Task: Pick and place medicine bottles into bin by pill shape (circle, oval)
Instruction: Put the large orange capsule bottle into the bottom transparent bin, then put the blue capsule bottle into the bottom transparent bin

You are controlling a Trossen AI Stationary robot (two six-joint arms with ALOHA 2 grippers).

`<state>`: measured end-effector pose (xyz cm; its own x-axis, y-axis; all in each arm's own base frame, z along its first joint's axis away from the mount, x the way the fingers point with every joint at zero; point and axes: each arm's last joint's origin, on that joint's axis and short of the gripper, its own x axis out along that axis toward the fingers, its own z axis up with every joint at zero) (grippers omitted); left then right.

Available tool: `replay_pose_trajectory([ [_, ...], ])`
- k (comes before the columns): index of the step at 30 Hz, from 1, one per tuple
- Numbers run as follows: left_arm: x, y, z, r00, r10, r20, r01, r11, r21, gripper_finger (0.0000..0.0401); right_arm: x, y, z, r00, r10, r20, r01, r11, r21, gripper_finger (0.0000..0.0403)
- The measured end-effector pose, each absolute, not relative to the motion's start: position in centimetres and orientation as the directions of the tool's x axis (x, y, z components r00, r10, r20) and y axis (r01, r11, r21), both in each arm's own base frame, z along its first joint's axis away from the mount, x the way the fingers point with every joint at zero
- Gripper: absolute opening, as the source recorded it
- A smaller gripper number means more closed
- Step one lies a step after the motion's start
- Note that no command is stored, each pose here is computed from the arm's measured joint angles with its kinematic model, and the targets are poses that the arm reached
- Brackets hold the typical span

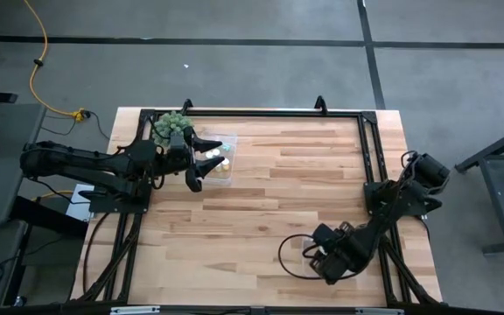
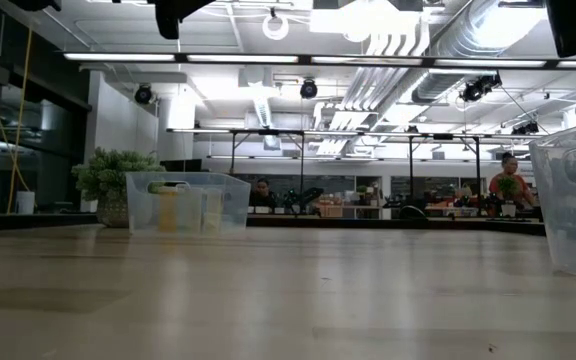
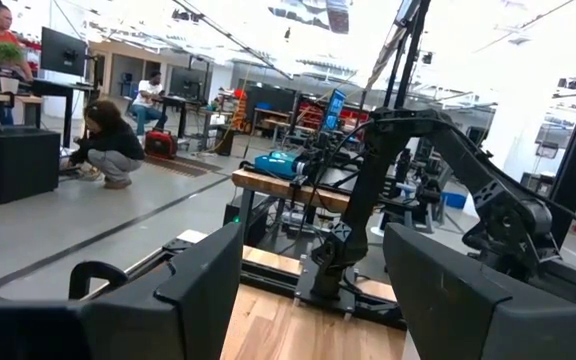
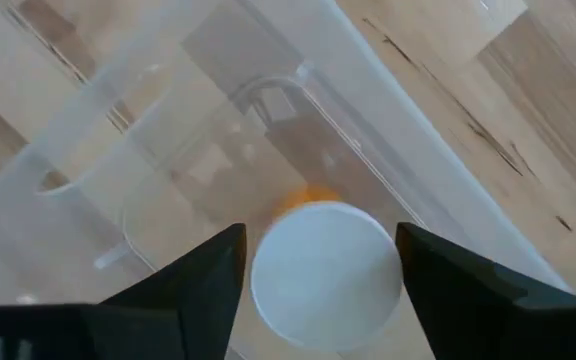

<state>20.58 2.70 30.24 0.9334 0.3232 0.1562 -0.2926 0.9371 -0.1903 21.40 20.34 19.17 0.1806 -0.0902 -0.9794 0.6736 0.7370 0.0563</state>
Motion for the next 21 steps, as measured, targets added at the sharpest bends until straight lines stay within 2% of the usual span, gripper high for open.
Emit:
replay_pose_trajectory([
  [5, 20.6, 2.7, 30.2, 0.933, 0.323, 0.157, -0.293, 0.937, -0.190, 0.0231, 21.3, 20.2, 20.2, 0.194, -0.074, -0.978, 0.658, 0.750, 0.073, 0.0277],
  [9, 20.6, 2.7, 30.2, 0.933, 0.323, 0.157, -0.292, 0.937, -0.190, 0.0231, 20.6, 19.5, 23.4, 0.265, -0.044, -0.963, 0.590, 0.797, 0.126, 0.0282],
  [13, 20.6, 2.7, 30.2, 0.933, 0.323, 0.157, -0.289, 0.935, -0.208, 0.0231, 19.6, 17.4, 27.3, 0.432, -0.038, -0.901, 0.543, 0.809, 0.226, 0.0282],
  [18, 20.6, 2.7, 30.2, 0.933, 0.323, 0.156, -0.287, 0.934, -0.214, 0.0231, 19.7, 12.4, 31.7, 0.672, -0.218, -0.707, 0.552, 0.785, 0.282, 0.0282],
  [21, 20.6, 2.7, 30.2, 0.934, 0.322, 0.157, -0.286, 0.934, -0.213, 0.0231, 20.4, 9.4, 33.4, 0.747, -0.291, -0.598, 0.533, 0.799, 0.277, 0.0282],
])
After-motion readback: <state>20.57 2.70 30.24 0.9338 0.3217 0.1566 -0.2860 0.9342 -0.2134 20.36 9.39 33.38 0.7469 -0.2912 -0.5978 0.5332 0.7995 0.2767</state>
